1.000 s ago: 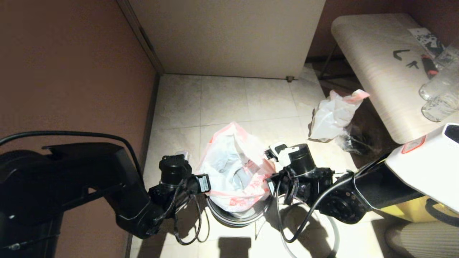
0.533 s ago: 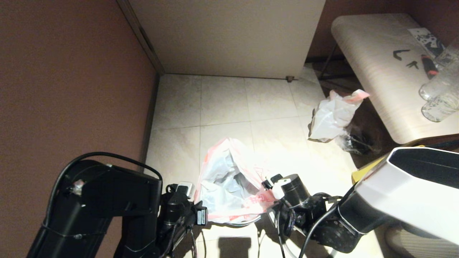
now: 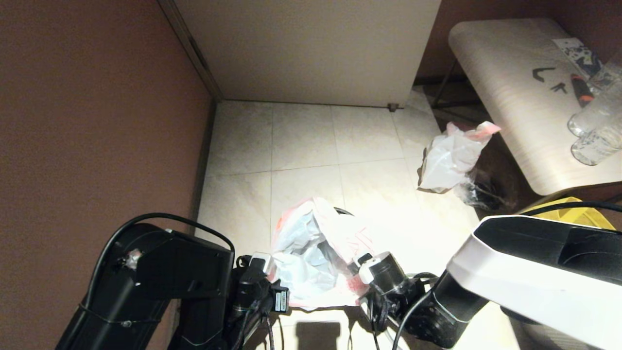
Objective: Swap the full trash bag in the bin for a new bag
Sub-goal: Put the new garbage bag on the trash can
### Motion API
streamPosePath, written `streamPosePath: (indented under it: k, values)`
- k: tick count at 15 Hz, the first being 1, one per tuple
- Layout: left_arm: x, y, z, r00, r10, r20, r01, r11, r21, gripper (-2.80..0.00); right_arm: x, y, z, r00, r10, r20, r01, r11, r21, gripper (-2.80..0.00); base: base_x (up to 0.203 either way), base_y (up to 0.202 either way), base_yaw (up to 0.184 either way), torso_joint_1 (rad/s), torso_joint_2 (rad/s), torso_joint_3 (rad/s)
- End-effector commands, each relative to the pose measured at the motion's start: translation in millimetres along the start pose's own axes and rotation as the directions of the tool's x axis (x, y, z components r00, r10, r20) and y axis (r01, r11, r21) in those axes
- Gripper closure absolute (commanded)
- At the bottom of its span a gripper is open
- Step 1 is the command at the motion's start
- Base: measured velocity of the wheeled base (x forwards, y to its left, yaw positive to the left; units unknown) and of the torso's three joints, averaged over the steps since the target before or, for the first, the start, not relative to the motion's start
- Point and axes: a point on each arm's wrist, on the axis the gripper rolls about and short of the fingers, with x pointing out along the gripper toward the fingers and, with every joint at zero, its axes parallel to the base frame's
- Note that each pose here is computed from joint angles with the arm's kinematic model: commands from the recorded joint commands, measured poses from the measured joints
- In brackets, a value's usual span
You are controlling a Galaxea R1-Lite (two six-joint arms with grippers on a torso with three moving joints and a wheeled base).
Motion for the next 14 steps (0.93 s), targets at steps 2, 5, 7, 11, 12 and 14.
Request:
streamPosePath:
  k: [2,5,7,11,12,14]
  values:
    - [12,2.1,2,1.000,0.014,0.001,-0.014,1.000,-0.009,0.00,27,8,9,1.000,-0.007,0.027,0.007,1.000,-0.008,0.00,0.000,0.000,0.000,0.000,0.00,0.000]
    - [20,11.6,9,0.999,0.049,-0.002,-0.049,0.998,-0.029,0.00,45,14,27,0.998,-0.010,0.054,0.011,1.000,-0.025,0.00,0.000,0.000,0.000,0.000,0.00,0.000]
    - [17,20.0,26,0.997,0.066,0.044,-0.063,0.996,-0.067,0.00,49,15,49,0.993,-0.013,0.114,0.013,1.000,-0.007,0.00,0.000,0.000,0.000,0.000,0.00,0.000]
    - [20,43.8,48,0.986,0.129,0.107,-0.112,0.983,-0.147,0.00,41,15,94,0.966,-0.019,0.259,0.009,0.999,0.041,0.00,0.000,0.000,0.000,0.000,0.00,0.000]
    - [22,48.0,48,0.985,0.140,0.100,-0.124,0.981,-0.151,0.00,41,13,100,0.961,-0.025,0.275,0.011,0.999,0.051,0.00,0.000,0.000,0.000,0.000,0.00,0.000]
    - [27,53.5,48,0.983,0.157,0.090,-0.142,0.977,-0.157,0.00,41,14,91,0.972,-0.031,0.233,0.023,0.999,0.034,0.00,0.000,0.000,0.000,0.000,0.00,0.000]
